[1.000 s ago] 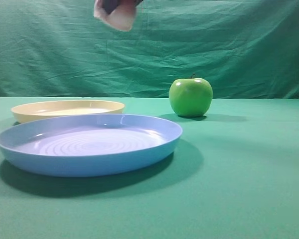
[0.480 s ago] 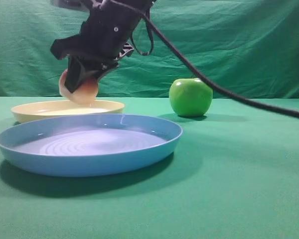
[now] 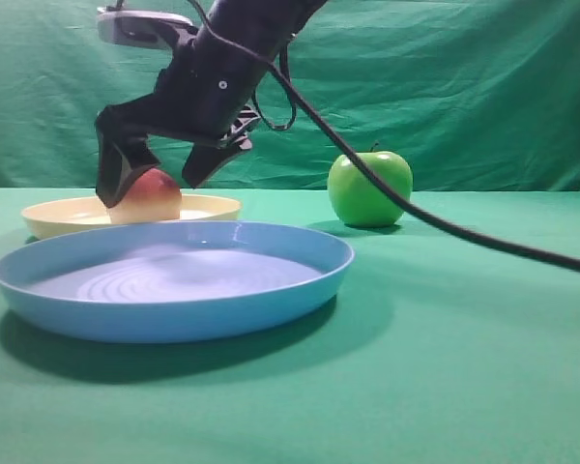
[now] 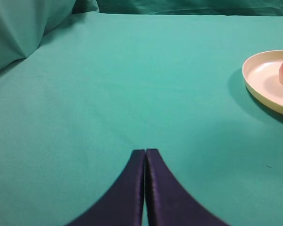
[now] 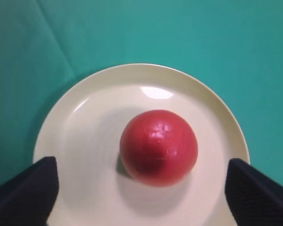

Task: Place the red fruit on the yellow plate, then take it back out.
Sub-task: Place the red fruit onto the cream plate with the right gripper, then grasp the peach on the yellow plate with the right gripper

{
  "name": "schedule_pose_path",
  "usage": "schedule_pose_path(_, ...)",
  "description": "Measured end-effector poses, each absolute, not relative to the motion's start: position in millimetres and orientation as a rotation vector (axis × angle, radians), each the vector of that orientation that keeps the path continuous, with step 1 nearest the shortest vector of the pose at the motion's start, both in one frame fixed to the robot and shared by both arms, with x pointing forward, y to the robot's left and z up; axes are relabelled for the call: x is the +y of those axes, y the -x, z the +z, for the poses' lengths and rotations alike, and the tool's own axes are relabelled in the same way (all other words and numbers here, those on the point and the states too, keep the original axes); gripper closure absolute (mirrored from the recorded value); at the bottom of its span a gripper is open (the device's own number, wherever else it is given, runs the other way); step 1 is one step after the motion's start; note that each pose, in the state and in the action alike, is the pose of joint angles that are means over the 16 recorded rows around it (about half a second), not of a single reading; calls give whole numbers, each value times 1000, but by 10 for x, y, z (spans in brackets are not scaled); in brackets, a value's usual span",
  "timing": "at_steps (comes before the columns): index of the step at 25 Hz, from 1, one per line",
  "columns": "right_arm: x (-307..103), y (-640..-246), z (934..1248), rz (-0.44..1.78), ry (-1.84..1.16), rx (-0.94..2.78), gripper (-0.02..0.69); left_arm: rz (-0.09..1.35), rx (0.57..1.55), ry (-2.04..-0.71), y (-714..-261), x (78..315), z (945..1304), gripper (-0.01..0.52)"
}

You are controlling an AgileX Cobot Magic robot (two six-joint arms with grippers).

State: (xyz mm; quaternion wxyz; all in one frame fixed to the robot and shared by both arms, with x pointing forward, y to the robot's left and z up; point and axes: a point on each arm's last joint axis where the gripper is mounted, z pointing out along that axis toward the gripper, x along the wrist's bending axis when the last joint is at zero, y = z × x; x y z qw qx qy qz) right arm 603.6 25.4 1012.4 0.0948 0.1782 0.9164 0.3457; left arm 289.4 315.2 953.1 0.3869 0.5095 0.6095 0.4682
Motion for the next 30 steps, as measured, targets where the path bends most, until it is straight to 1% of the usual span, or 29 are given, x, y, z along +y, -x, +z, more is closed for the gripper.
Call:
schedule_pose_path(5,16,-5883,10546,1004,-558,2793,368,1192,1551,-1297,-2894,3152,9531,514)
schedule_pose_path(9,-206,-5769,10827,971,-645,2845,528,1192,1551,-1297,-2894,3152,9531,514)
schedule_pose_path(11,-321,-5723,10950,955,-704,2859,590,1192,1551,-1297,-2894,3152,9531,514)
schedule_pose_path(13,-437,-5688,11063,943,-771,2860,634,1192,1551,-1297,-2894,3152,9531,514)
schedule_pose_path(17,-673,-5654,11256,932,-923,2833,665,1192,1551,-1297,-2894,3152,9531,514)
schedule_pose_path(23,-1041,-5664,11485,938,-1157,2735,665,1192,1551,-1297,-2894,3152,9531,514)
schedule_pose_path(30,-1440,-5599,11767,940,-1348,2560,665,1192,1551,-1297,-2894,3152,9531,514)
